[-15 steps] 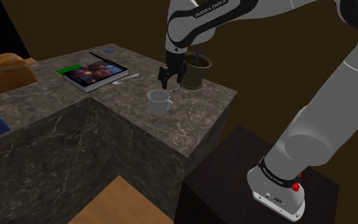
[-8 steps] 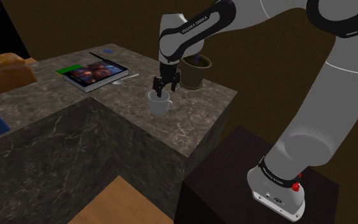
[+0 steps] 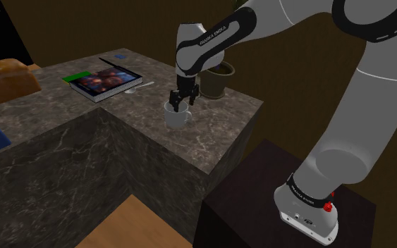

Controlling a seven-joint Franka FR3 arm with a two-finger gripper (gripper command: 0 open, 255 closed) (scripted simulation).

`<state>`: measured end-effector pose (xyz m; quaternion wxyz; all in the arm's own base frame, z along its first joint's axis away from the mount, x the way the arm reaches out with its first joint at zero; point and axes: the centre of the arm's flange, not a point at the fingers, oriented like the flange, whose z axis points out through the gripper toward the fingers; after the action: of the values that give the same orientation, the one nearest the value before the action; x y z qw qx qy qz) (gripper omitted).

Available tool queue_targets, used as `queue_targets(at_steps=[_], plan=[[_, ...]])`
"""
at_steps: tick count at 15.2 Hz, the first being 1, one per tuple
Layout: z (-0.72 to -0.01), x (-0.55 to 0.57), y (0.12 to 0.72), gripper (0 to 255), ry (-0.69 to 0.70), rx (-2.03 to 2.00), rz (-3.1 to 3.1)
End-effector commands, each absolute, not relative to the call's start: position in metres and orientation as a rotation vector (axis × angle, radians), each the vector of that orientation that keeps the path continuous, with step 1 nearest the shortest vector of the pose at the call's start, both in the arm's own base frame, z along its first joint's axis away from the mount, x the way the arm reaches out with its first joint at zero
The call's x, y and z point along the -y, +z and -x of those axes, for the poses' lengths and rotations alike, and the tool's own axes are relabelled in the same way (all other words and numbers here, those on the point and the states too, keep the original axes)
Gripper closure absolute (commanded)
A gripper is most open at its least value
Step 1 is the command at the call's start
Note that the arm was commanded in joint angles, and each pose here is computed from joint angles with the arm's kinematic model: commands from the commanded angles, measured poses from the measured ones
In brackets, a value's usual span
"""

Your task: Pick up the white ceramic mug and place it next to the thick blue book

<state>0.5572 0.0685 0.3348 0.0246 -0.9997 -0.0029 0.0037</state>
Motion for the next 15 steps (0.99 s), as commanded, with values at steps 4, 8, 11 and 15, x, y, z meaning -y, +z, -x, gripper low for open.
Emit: queue_targets(at_steps=[4, 8, 11, 15], plan=[[-0.557, -0.068, 0.335, 255, 0.011, 0.009, 3.092], [-0.557, -0.068, 0.335, 255, 0.011, 0.009, 3.092], [-0.557, -0.068, 0.335, 255, 0.011, 0.009, 3.092], [-0.557, -0.068, 0.345, 255, 0.011, 0.009, 3.092]])
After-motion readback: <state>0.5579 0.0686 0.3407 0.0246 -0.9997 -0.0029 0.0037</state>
